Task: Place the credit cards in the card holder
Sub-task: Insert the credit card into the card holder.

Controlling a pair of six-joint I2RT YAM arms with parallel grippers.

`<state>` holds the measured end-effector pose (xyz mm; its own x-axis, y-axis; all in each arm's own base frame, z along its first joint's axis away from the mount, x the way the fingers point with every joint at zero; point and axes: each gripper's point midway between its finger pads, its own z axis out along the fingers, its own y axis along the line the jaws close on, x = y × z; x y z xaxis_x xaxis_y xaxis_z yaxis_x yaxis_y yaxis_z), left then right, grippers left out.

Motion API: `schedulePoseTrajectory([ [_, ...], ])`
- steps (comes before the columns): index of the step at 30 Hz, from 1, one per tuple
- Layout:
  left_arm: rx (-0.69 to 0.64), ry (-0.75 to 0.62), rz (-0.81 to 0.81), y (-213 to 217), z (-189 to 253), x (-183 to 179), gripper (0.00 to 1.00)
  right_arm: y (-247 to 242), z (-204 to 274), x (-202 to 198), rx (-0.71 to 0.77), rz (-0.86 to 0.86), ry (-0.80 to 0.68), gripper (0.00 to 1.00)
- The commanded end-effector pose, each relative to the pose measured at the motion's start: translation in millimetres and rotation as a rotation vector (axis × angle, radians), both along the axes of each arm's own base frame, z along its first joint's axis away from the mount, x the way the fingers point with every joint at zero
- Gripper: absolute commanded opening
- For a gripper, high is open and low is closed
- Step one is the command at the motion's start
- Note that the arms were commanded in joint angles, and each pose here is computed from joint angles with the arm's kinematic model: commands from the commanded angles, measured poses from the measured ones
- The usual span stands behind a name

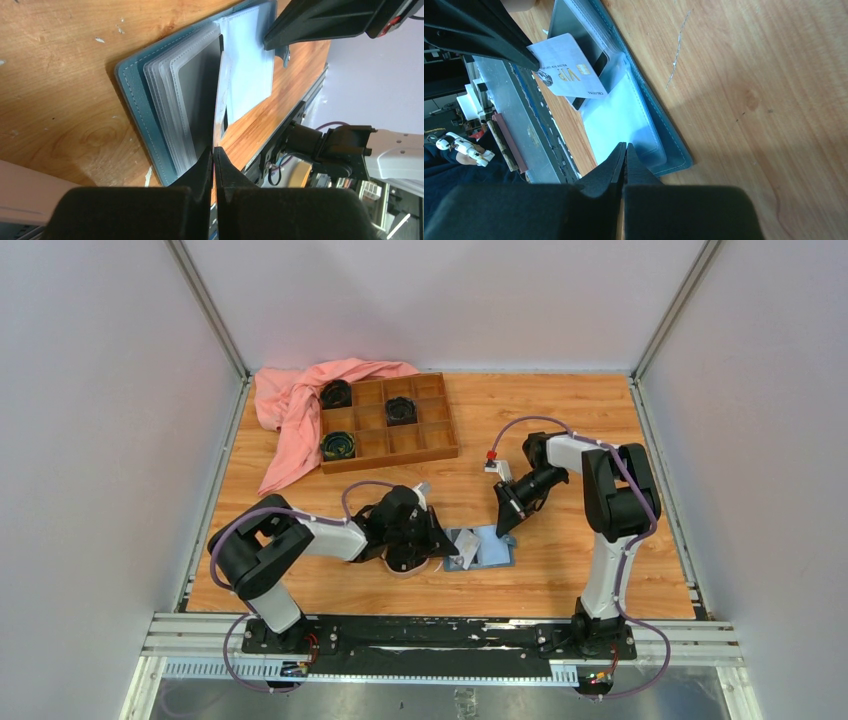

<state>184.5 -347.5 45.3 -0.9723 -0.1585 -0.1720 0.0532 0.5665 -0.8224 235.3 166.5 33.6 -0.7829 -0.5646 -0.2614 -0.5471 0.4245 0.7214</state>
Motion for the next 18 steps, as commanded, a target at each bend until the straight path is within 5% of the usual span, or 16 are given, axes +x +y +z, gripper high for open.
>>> schedulePoseTrajectory([
  [1, 0.039, -0.002, 0.043, -3.8, -8.9, 3.6, 0.0, -0.1, -1.3, -3.9, -0.026, 0.03, 0.014, 0.0],
  [18, 0.075, -0.068, 0.15, -17.3, -8.3, 12.5, 0.0, 2.1, 0.4, -4.0, -0.017, 0.03, 0.015, 0.0],
])
